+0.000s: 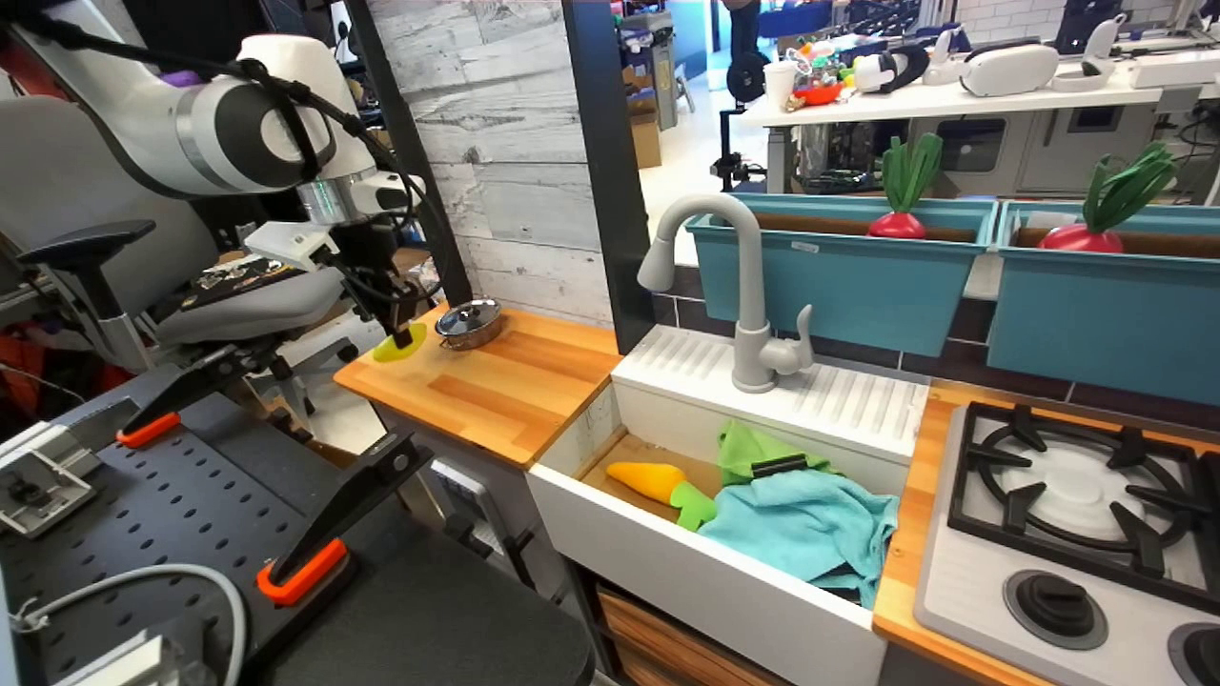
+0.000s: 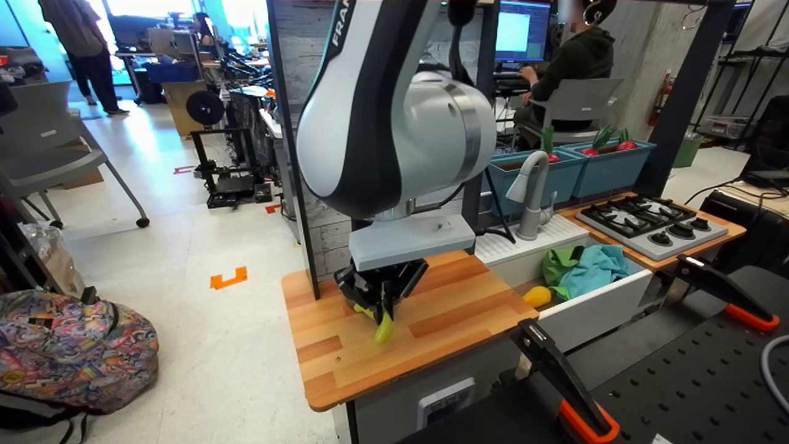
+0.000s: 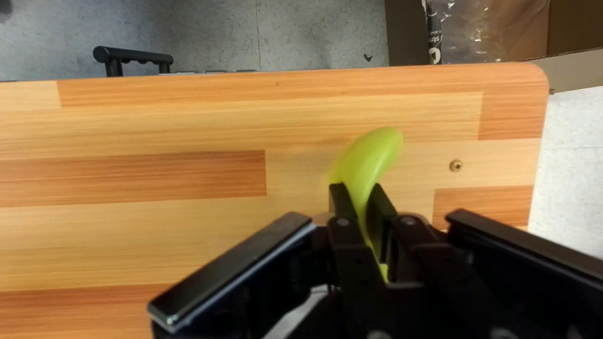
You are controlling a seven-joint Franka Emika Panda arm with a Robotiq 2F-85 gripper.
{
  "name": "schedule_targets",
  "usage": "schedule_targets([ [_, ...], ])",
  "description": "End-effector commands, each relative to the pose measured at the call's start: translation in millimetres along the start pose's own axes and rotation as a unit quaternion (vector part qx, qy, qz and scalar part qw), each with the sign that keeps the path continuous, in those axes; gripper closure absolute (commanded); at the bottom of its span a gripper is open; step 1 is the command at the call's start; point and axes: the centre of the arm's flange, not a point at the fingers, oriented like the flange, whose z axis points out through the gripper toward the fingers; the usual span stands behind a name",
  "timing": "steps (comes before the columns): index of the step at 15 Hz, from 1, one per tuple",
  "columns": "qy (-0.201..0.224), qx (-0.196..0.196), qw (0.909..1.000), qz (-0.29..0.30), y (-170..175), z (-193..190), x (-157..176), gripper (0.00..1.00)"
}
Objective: Move the banana plush toy
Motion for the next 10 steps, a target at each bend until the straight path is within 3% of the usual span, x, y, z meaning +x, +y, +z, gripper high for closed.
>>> schedule_targets([
  [1, 0.002, 0.003, 0.9999, -0.014, -14, 17, 14, 0.97],
  [4, 0.001, -0.003, 0.9999, -0.014, -17, 25, 21, 0.97],
  [5, -0.005, -0.005, 0.9999, -0.012, -17, 27, 22, 0.83],
  [6, -0.011, -0.007, 0.9998, -0.014, -17, 28, 22, 0.61],
  [8, -0.017, -0.005, 0.9998, -0.012, -16, 26, 23, 0.57],
  [10, -0.019, 0.000, 0.9997, -0.014, -18, 19, 19, 0.43],
])
